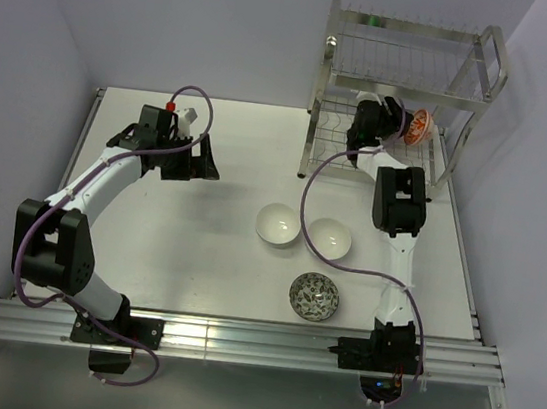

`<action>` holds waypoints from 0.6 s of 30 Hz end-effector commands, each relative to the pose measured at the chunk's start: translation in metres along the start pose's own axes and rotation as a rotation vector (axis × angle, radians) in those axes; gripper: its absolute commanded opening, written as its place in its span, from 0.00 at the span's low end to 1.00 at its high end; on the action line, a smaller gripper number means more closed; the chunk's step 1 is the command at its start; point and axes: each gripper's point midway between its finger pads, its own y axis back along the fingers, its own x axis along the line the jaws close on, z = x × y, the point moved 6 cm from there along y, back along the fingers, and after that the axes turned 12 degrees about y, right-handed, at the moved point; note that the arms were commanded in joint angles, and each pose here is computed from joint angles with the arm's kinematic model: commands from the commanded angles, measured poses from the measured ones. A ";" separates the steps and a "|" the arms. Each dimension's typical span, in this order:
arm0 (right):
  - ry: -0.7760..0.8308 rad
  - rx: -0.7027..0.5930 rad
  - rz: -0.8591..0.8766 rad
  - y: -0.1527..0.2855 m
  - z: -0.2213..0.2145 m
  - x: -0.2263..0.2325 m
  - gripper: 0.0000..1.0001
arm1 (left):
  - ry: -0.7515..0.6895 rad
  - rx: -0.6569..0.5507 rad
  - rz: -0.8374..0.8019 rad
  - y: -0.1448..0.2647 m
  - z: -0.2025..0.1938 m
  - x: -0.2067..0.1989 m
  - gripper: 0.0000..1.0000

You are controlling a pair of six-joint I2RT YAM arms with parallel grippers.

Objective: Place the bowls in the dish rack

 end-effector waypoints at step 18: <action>-0.181 -0.152 0.120 0.055 0.034 -0.059 0.86 | -0.040 -0.062 -0.053 0.016 0.013 -0.014 1.00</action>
